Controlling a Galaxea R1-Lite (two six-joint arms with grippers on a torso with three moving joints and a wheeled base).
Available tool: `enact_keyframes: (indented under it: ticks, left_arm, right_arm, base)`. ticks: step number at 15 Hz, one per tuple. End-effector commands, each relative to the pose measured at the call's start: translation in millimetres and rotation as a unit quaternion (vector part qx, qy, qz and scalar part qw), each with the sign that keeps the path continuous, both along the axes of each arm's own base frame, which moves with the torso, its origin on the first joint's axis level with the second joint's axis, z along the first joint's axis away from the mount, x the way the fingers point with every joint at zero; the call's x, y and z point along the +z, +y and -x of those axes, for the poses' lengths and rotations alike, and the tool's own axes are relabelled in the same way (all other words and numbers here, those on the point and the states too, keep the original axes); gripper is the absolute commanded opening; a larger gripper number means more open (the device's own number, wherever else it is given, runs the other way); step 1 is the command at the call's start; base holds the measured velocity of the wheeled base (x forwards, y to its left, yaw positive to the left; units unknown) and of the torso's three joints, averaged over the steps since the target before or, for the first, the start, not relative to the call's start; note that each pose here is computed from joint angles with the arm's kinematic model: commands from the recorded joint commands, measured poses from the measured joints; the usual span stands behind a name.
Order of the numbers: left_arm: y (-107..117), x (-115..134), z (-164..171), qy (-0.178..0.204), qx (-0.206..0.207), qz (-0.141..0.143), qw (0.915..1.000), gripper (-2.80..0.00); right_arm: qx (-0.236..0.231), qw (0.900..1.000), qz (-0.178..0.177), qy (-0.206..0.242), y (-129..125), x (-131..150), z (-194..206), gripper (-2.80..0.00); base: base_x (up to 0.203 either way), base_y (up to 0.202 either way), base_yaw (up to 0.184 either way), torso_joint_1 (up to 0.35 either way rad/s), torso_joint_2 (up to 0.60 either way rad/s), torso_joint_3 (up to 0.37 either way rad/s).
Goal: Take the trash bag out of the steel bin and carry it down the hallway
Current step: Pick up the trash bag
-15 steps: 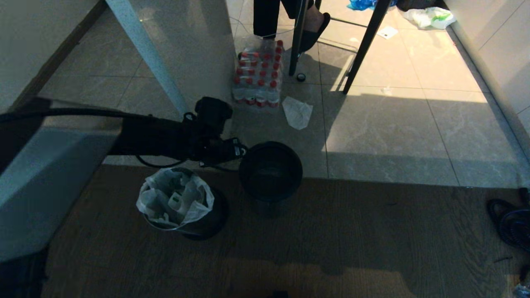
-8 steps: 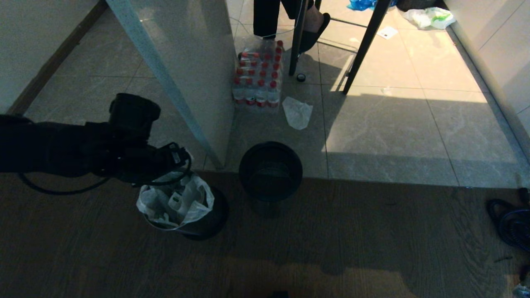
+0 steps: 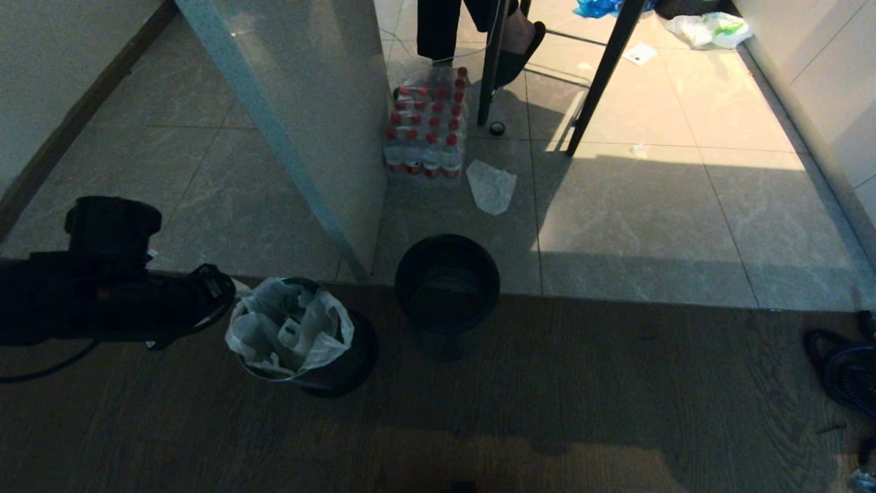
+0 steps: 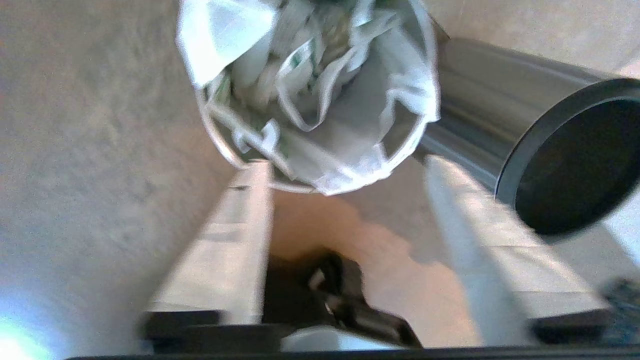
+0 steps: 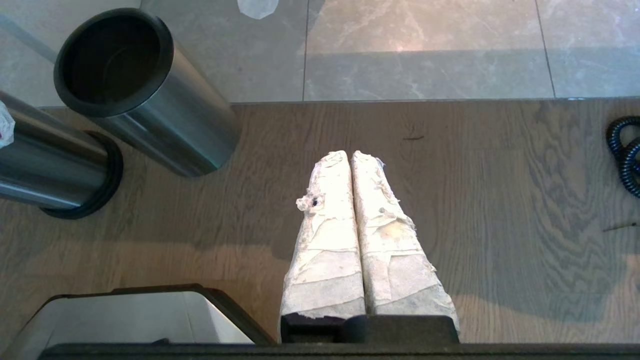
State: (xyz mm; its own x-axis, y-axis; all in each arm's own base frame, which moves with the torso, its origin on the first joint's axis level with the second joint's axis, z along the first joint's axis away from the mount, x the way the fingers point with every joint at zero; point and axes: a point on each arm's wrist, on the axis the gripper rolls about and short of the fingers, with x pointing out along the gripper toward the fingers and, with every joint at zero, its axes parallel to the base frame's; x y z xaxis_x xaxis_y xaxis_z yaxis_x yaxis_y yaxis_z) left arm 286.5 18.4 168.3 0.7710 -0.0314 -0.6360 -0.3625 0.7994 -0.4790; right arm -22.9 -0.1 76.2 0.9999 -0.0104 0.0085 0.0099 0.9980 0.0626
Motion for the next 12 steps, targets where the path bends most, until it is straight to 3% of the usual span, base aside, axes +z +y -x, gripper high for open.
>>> enact_keyframes:
  ticks: [1, 3, 6, 8, 12]
  left_arm:
    - [22, -11, 3, 0.014, -0.001, 0.041, 0.9990, -2.80]
    - [59, -27, 4, 0.026, -0.003, 0.064, 0.9976, -2.80]
    - [116, -75, 0, 0.052, -0.046, 0.052, 0.9963, -2.80]
    - [145, -101, -9, 0.036, -0.108, 0.056, 0.9919, -2.80]
    - [187, -111, -45, -0.002, -0.180, 0.037, 0.9830, -2.80]
  right_arm:
    - [0.000, 1.000, 0.000, 0.000, 0, 0, 0, -2.80]
    - [0.000, 1.000, 0.000, 0.000, 0, 0, 0, -2.80]
    - [0.001, 1.000, 0.000, 0.000, 0, 0, 0, -2.80]
    - [0.000, 1.000, 0.000, 0.000, 0, 0, 0, -2.80]
    - [0.000, 1.000, 0.000, 0.000, 0, 0, 0, -2.80]
  base:
    - [0.000, 0.000, 0.000, 0.000, 0.00, 0.000]
    - [0.000, 0.000, 0.000, 0.000, 0.00, 0.000]
    - [0.000, 0.000, 0.000, 0.000, 0.00, 0.000]
    - [0.000, 0.000, 0.000, 0.000, 0.00, 0.000]
    - [0.000, 0.000, 0.000, 0.000, 0.00, 0.000]
